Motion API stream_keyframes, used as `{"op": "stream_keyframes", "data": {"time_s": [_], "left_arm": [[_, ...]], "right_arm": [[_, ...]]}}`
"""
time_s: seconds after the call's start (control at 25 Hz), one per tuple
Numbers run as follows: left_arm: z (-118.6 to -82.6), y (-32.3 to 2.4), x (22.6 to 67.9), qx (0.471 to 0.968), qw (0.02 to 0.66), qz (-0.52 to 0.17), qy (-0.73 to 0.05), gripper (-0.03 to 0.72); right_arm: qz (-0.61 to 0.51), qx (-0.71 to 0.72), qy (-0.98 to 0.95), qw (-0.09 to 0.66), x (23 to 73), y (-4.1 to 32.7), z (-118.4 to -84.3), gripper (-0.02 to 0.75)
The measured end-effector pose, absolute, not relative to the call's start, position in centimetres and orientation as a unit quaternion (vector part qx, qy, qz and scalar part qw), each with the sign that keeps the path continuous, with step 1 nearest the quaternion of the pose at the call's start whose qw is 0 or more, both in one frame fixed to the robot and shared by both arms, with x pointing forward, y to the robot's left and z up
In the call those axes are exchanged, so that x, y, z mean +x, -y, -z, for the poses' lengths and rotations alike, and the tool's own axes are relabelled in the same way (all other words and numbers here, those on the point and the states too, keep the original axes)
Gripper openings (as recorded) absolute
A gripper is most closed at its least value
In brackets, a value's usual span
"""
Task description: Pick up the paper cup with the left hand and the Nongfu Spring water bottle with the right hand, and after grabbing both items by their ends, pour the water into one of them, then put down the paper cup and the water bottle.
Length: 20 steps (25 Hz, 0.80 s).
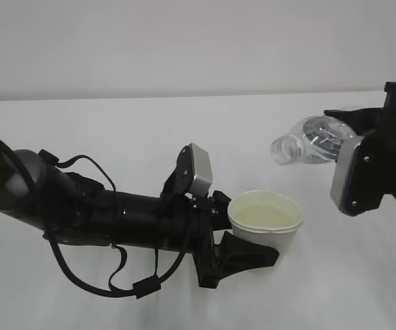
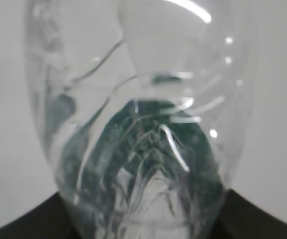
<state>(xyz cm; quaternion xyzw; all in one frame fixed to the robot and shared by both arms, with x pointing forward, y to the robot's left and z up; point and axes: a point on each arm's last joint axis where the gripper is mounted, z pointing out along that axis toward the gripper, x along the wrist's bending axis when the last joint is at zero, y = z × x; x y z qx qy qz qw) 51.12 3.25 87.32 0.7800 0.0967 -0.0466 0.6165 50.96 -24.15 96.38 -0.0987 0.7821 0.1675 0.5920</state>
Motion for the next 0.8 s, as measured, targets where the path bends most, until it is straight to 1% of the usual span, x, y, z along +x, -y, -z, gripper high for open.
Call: {"op": "stream_keyframes", "data": {"time_s": [0.4, 0.64, 0.8], "left_arm": [[-87.48, -3.25, 51.53, 0.771, 0.624, 0.038, -0.120, 0.477], [-87.50, -3.25, 51.58, 0.773, 0.626, 0.018, -0.100, 0.477], [-87.52, -3.26, 51.68, 0.772, 0.627, 0.012, -0.101, 0.477]], "right_arm": [[-0.248, 0.040, -0.780, 0.573, 51.16, 24.49, -96.59, 0.356], [-0.311, 0.110, -0.754, 0.568, 51.09, 24.48, -97.00, 0.356], [-0.363, 0.158, -0.729, 0.558, 50.75, 24.45, -97.13, 0.356]]}}
